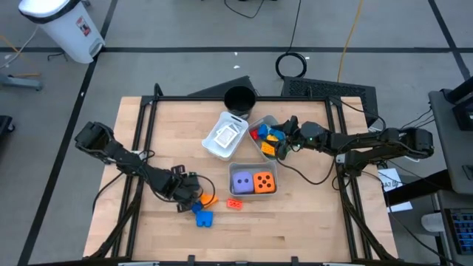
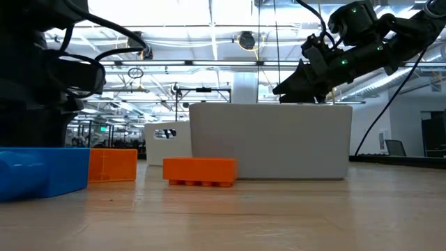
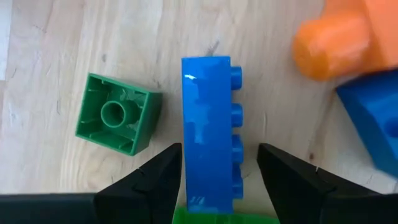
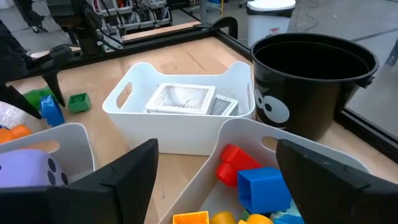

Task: Pick & Place Toys
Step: Put the dark blue game piece into the top gray bin

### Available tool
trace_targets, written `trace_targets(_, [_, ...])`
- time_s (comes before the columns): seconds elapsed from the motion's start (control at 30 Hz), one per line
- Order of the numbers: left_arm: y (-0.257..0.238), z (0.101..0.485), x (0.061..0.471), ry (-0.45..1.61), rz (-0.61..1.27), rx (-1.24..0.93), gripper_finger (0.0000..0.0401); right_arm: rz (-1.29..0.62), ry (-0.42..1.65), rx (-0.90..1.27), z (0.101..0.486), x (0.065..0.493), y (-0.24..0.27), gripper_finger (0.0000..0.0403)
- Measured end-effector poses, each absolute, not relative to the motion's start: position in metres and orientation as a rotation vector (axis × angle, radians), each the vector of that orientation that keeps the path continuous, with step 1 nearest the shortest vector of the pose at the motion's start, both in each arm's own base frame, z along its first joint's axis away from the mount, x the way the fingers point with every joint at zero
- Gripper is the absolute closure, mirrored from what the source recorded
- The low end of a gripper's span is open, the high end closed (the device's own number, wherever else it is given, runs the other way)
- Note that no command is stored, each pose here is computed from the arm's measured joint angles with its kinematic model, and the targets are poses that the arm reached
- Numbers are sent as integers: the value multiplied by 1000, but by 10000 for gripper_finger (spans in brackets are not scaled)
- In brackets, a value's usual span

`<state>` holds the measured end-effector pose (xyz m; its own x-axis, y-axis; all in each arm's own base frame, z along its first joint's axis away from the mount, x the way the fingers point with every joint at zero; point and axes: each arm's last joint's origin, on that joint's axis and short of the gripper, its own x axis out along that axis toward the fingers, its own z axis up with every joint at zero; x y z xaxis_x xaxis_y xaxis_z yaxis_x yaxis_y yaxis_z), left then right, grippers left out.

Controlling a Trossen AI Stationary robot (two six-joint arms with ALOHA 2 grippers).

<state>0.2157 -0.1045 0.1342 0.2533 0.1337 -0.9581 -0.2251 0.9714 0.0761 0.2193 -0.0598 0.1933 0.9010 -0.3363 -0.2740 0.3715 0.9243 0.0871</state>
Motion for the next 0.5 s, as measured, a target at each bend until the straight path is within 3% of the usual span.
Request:
trace_targets(0.27, [-105, 134, 217, 1279, 267, -128, 189, -367, 259, 139, 193, 219, -60, 101])
trace_targets(0.5, [-106, 134, 218, 1271, 240, -113, 288, -368, 259, 139, 193, 219, -60, 101])
